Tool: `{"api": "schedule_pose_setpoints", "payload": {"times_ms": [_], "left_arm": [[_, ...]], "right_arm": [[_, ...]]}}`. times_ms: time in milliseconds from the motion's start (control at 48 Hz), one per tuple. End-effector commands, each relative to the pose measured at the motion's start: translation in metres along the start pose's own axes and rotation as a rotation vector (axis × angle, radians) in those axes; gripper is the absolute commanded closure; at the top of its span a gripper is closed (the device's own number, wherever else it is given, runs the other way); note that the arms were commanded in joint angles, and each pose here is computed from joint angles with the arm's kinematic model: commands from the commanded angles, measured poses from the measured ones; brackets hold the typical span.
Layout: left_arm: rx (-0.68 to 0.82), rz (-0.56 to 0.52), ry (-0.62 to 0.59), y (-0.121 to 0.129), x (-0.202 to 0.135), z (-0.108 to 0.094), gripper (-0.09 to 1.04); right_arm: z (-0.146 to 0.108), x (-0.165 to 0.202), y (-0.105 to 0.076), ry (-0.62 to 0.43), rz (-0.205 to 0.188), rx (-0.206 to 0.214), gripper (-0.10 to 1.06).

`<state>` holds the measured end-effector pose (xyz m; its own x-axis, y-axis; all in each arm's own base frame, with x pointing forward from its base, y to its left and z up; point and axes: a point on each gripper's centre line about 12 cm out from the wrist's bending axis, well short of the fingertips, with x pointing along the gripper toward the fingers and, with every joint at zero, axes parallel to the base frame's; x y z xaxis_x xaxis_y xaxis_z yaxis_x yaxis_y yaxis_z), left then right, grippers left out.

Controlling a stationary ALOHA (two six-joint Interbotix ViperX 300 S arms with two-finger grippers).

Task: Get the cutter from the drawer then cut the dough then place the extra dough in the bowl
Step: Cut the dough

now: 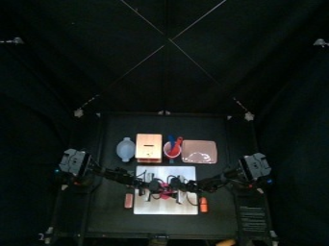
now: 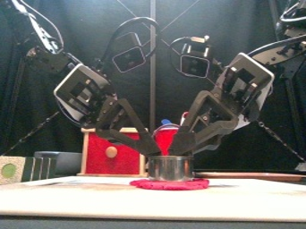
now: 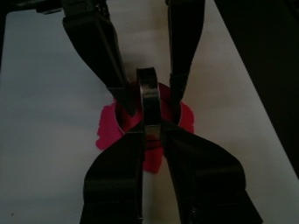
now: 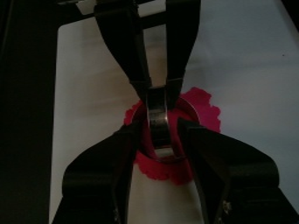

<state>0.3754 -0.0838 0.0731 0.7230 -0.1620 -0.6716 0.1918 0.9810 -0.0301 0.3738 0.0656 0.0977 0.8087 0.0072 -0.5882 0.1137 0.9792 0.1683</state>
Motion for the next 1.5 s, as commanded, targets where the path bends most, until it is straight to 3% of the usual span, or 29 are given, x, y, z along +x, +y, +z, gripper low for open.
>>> {"api": "schedule_pose_setpoints", "payload": {"times_ms": [21,333,625,1062,1500], "left_arm": [[-0.006,0.001,0.034,0.0,-0.004,-0.005,0.35],[-0.008,0.007,-0.025,0.005,-0.009,0.013,0.32],[-0.016,0.009,-0.036,0.005,-0.009,0.016,0.18],[-0.021,0.009,-0.059,0.005,-0.023,0.021,0.18],[-0.013,0.022,-0.183,0.014,-0.038,0.047,0.18]], "right_arm": [[0.015,-0.003,0.002,-0.043,0.01,0.004,0.18],[0.023,-0.004,0.005,-0.06,0.021,-0.002,0.18],[0.026,-0.003,0.007,-0.069,0.027,-0.012,0.18],[0.039,-0.02,0.008,-0.116,0.045,-0.028,0.18],[0.047,-0.031,0.01,-0.145,0.062,-0.042,0.18]]}}
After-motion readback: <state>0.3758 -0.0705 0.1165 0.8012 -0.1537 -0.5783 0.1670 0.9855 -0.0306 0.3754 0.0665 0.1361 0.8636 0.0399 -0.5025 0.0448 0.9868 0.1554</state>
